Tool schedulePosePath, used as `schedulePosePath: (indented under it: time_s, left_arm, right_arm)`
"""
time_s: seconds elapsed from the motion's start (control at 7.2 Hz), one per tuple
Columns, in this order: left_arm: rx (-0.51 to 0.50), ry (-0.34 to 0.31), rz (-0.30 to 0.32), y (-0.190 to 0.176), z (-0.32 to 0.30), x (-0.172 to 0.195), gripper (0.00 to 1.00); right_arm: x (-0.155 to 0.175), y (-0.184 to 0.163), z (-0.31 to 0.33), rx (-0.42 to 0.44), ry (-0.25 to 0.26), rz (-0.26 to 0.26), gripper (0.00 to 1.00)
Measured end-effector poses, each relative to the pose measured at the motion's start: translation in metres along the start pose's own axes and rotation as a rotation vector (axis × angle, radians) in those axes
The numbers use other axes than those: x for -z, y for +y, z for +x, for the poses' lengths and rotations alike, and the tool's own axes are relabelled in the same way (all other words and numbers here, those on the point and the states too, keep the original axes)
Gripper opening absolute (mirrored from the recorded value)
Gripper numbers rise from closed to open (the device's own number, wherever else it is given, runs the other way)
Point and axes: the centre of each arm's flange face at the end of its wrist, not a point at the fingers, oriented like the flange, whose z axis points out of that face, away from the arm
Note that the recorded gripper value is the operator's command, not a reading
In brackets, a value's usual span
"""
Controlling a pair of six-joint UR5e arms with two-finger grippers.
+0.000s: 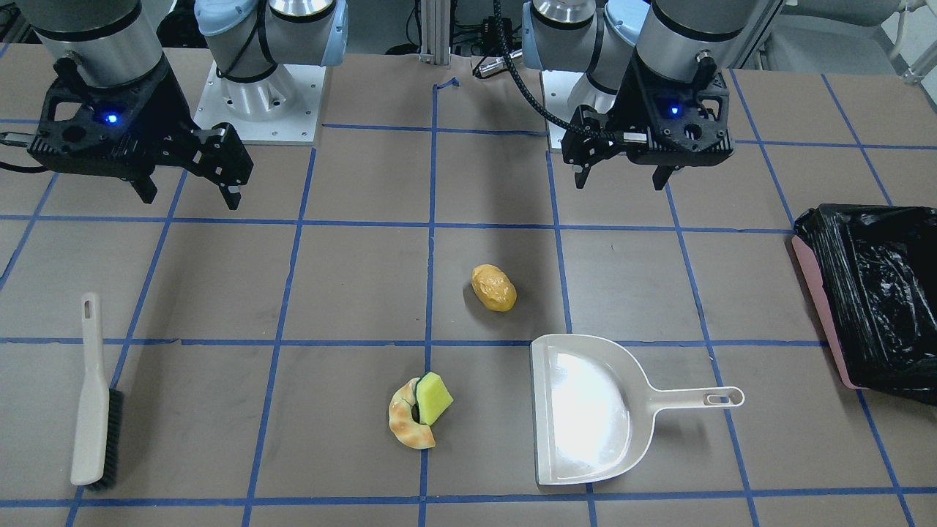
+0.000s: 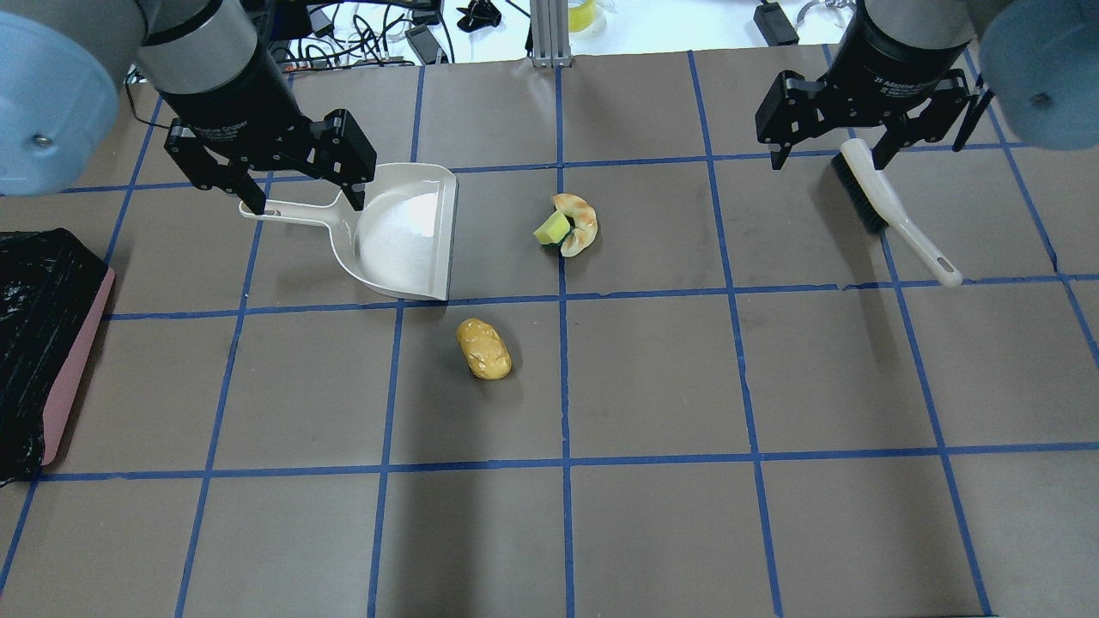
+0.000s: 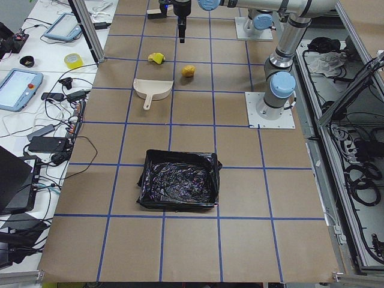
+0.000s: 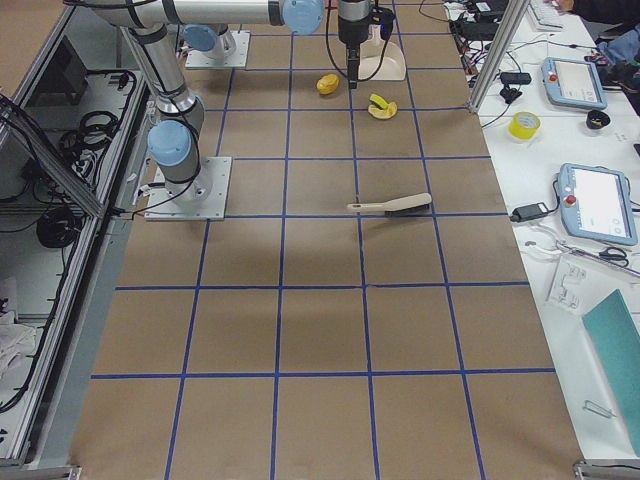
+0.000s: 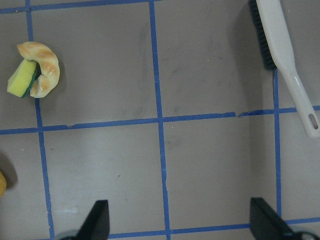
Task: Sweep and dump trash into bin
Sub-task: 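Lower the left gripper onto the dustpan handle while the right gripper nears the brush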
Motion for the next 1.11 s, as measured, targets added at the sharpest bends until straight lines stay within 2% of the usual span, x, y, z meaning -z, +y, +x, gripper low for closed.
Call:
schedulePosePath:
  time_s: [0.28,0.56,0.69,0.83,0.97,1.11]
  left_arm:
    - [-0.006,-0.004,0.006,-0.002,-0.003,0.000,1.00]
    - [-0.089,-0.004,0.068,-0.029,-0.034,-0.007,1.00]
    - [-0.176,-0.014,0.074,-0.047,-0.061,-0.024,1.00]
    - [-0.305,-0.027,0.082,-0.068,-0.091,-0.051,1.00]
    - [-0.452,-0.040,0.079,-0.085,-0.115,-0.082,1.00]
    - [-0.631,-0.061,0.044,-0.099,-0.130,-0.112,1.00]
  right_arm:
    - [-0.001,-0.001,-0.001,0.003,-0.002,-0.002,1.00]
    - [-0.008,-0.002,0.005,0.015,-0.003,-0.034,1.00]
    - [-0.011,-0.007,0.017,0.036,-0.005,-0.039,1.00]
    - [-0.018,-0.017,0.042,0.080,-0.003,-0.045,1.00]
    - [-0.028,-0.030,0.078,0.135,-0.002,-0.050,1.00]
    - [-0.041,-0.045,0.118,0.198,0.001,-0.046,1.00]
